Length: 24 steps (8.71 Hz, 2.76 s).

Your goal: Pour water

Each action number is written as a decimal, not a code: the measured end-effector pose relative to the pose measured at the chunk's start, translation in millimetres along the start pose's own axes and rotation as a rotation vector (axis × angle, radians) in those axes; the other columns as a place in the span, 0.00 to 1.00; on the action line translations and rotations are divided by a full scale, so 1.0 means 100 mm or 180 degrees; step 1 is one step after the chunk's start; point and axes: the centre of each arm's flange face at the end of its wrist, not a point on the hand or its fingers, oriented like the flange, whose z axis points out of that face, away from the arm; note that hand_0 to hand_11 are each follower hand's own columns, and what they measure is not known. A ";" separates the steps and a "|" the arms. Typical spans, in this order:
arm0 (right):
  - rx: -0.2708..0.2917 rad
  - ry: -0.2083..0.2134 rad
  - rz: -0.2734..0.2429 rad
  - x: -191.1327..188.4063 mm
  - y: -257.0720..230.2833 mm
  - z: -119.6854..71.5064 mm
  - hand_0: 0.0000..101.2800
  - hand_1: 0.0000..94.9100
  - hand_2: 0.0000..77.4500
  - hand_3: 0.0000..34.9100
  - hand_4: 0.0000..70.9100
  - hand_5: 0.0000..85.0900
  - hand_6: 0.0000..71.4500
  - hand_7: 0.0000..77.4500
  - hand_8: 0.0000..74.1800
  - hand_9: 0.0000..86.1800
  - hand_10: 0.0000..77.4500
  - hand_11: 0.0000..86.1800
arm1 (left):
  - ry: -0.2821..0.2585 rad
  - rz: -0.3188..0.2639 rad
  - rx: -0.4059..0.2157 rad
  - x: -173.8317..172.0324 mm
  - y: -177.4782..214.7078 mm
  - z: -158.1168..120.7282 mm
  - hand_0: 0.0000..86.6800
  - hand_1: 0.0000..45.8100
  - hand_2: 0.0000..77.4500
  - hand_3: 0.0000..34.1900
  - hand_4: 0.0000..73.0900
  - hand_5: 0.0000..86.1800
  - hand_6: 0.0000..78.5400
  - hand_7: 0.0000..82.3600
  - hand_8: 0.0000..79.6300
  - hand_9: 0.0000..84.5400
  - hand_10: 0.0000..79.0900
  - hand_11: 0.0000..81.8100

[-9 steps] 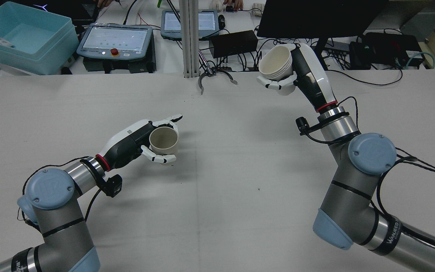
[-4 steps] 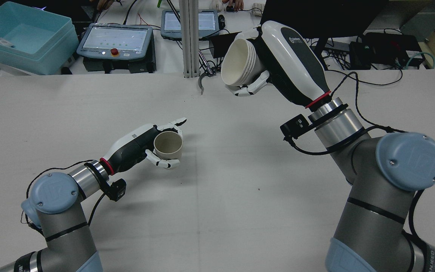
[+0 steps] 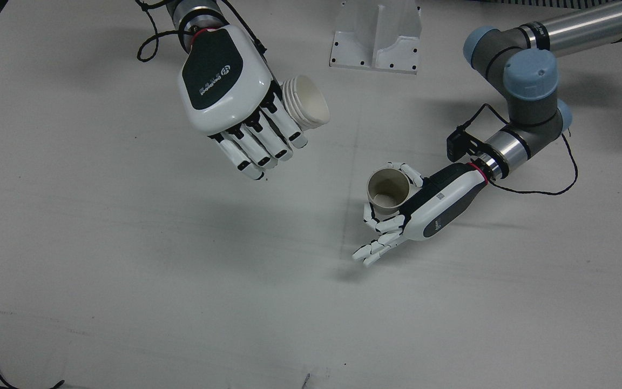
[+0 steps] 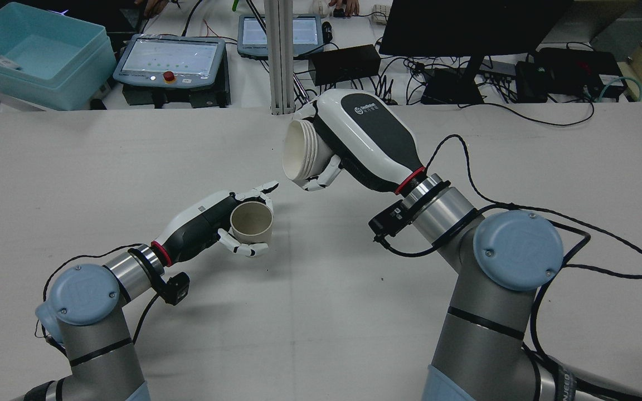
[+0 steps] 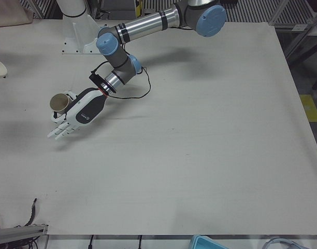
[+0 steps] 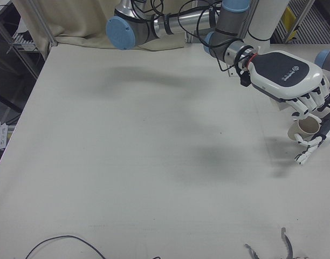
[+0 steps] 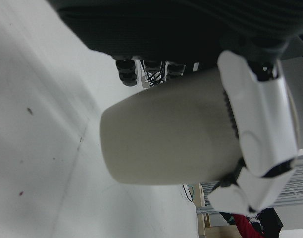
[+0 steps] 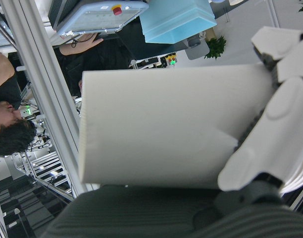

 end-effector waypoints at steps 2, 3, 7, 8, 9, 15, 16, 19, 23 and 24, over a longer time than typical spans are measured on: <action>-0.0110 0.0149 -0.0071 0.06 0.22 0.17 0.53 0.01 0.51 0.00 0.56 0.58 0.92 0.75 0.73 0.78 0.48 0.61 | 0.0005 -0.0005 0.0002 -0.03 0.02 0.00 0.58 0.32 0.51 0.00 0.37 0.65 0.05 0.11 0.02 0.04 0.06 0.13; -0.0128 0.0178 -0.0085 0.07 0.25 0.20 0.53 0.01 0.51 0.00 0.56 0.58 0.92 0.75 0.73 0.79 0.48 0.61 | 0.0012 -0.0010 -0.0004 -0.03 0.03 0.01 0.58 0.32 0.51 0.00 0.37 0.65 0.05 0.11 0.02 0.04 0.07 0.13; 0.0175 0.0017 0.0030 -0.14 -0.26 0.17 0.50 0.01 0.52 0.00 0.56 0.58 0.83 0.82 0.71 0.80 0.44 0.59 | 0.0179 -0.0073 0.0086 0.41 -0.12 -0.02 0.58 0.32 0.51 0.00 0.37 0.65 0.05 0.11 0.02 0.04 0.07 0.13; 0.0440 -0.0022 0.0249 -0.11 -0.62 0.12 0.50 0.01 0.52 0.00 0.56 0.58 0.83 0.82 0.71 0.80 0.44 0.59 | 0.0285 -0.0109 0.0203 0.70 -0.34 -0.12 0.57 0.32 0.51 0.00 0.37 0.65 0.04 0.10 0.02 0.04 0.06 0.13; 0.0696 -0.0079 0.0540 -0.01 -0.95 0.01 0.50 0.01 0.52 0.00 0.56 0.58 0.79 0.85 0.68 0.81 0.44 0.58 | 0.0398 -0.0141 0.0336 0.98 -0.60 -0.26 0.58 0.32 0.51 0.00 0.37 0.65 0.05 0.10 0.02 0.04 0.06 0.13; 0.1515 -0.0306 0.1826 0.89 -1.88 -0.75 0.49 0.01 0.52 0.00 0.55 0.58 0.78 0.86 0.68 0.80 0.44 0.58 | 0.0971 -0.0206 0.1195 1.79 -2.39 -2.10 0.58 0.31 0.51 0.00 0.38 0.65 0.03 0.10 0.02 0.04 0.06 0.12; 0.1589 -0.0234 0.2042 1.16 -1.95 -0.87 0.49 0.01 0.52 0.00 0.55 0.58 0.78 0.86 0.68 0.80 0.44 0.58 | 0.1049 -0.0174 0.1288 1.75 -2.59 -2.42 0.56 0.31 0.51 0.00 0.37 0.65 0.04 0.10 0.02 0.04 0.06 0.12; 0.1733 -0.0056 0.2316 1.66 -2.05 -1.09 0.48 0.01 0.53 0.00 0.53 0.58 0.76 0.86 0.71 0.80 0.48 0.61 | 0.1196 -0.0093 0.1446 1.53 -3.20 -2.97 0.56 0.31 0.51 0.00 0.31 0.69 0.03 0.07 0.02 0.04 0.06 0.11; 0.1752 0.0057 0.2306 1.85 -2.01 -1.14 0.48 0.02 0.53 0.00 0.52 0.58 0.76 0.86 0.70 0.80 0.47 0.61 | 0.1207 0.0002 0.1503 1.20 -3.87 -3.35 0.55 0.32 0.51 0.00 0.30 0.70 0.03 0.07 0.01 0.03 0.03 0.09; 0.1749 0.0072 0.2304 1.87 -1.99 -1.14 0.48 0.02 0.53 0.00 0.50 0.60 0.76 0.86 0.70 0.81 0.48 0.61 | 0.1207 0.0011 0.1500 1.15 -3.98 -3.43 0.55 0.32 0.50 0.00 0.30 0.70 0.03 0.07 0.01 0.03 0.04 0.09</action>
